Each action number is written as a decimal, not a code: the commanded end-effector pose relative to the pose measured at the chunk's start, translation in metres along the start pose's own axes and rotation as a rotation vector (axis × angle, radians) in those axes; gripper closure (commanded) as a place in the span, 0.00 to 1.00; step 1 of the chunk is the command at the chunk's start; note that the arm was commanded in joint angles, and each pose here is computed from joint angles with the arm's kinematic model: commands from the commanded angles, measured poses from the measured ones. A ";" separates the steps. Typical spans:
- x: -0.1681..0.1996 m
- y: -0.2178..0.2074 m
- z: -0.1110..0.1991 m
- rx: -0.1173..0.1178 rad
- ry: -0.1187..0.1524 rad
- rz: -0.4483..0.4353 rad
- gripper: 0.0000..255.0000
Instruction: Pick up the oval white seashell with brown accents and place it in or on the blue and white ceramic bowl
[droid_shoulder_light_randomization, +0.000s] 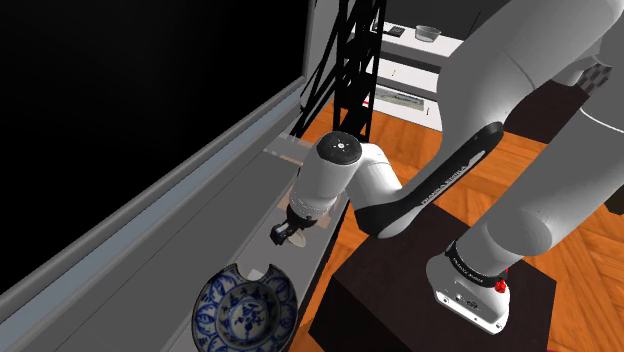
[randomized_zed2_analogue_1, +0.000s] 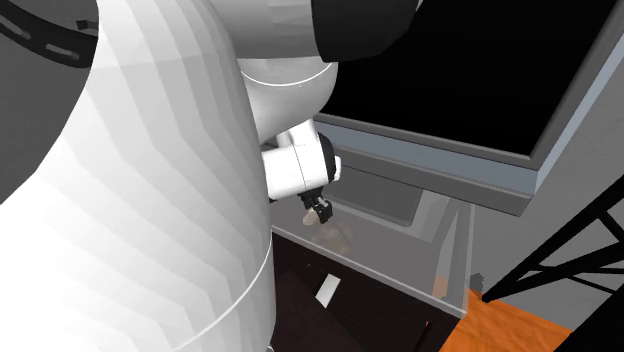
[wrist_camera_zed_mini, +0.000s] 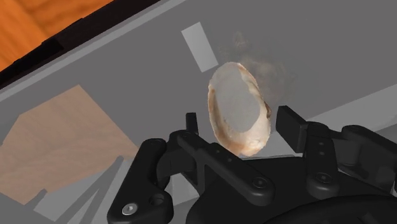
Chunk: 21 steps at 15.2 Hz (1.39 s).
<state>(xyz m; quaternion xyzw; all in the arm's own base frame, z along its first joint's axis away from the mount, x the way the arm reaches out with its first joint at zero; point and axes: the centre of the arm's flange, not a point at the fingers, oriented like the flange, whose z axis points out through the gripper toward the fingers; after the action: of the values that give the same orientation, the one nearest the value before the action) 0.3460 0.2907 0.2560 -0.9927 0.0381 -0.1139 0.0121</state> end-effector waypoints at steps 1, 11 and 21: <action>-0.002 -0.001 0.001 0.004 -0.005 -0.002 1.00; 0.009 -0.002 -0.045 0.004 -0.005 -0.002 1.00; 0.021 -0.004 -0.096 0.004 -0.005 -0.002 1.00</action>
<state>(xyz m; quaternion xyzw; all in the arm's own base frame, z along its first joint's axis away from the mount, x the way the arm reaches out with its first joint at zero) 0.3443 0.2914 0.3502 -0.9929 0.0367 -0.1120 0.0138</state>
